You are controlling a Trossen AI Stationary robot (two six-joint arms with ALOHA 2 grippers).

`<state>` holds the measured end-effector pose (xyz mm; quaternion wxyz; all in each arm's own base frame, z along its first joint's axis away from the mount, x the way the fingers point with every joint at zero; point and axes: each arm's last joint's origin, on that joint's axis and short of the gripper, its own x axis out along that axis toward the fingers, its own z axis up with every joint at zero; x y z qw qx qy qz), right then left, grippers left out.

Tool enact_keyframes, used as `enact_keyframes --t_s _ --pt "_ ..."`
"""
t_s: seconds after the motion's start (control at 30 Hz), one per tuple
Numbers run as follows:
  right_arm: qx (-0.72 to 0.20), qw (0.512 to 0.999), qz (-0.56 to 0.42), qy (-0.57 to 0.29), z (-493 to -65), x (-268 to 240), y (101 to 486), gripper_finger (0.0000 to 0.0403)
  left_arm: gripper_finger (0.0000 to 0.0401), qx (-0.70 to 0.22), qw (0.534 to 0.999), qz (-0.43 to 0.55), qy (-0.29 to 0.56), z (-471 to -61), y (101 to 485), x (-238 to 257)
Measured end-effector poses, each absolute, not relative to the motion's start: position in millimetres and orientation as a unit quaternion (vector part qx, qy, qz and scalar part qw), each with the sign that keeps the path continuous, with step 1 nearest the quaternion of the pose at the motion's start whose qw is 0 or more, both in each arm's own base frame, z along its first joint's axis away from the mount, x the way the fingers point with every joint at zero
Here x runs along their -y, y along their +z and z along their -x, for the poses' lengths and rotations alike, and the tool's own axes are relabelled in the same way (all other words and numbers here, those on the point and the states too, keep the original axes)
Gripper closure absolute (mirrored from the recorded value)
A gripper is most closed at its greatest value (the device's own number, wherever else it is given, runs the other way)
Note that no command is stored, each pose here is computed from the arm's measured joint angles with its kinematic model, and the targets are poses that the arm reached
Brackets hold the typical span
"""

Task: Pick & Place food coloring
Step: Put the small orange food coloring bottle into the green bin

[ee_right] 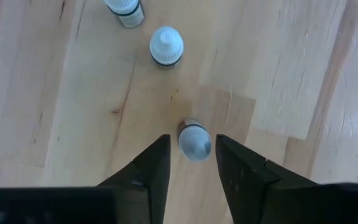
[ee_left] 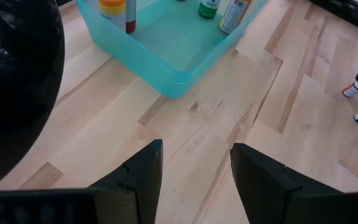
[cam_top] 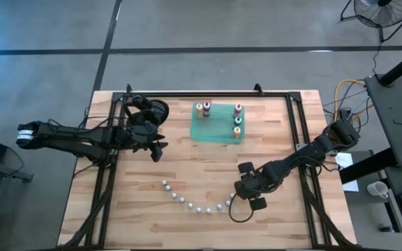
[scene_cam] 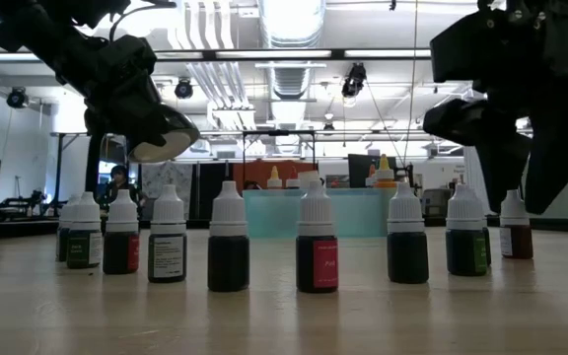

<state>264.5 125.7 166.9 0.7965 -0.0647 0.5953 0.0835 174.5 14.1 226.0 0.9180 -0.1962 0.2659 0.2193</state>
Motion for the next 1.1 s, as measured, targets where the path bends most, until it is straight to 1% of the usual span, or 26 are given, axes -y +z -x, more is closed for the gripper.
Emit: enact_keyframes --t_s 0.9,1.1 --pt "-0.59 0.802 0.055 0.076 -268 -119 165 0.0331 0.0238 -0.266 0.918 0.196 0.219 -174 226 -14" --pt "-0.589 0.806 0.028 0.053 -272 -115 168 0.0347 0.0238 -0.267 0.919 0.191 0.218 -174 226 -14"
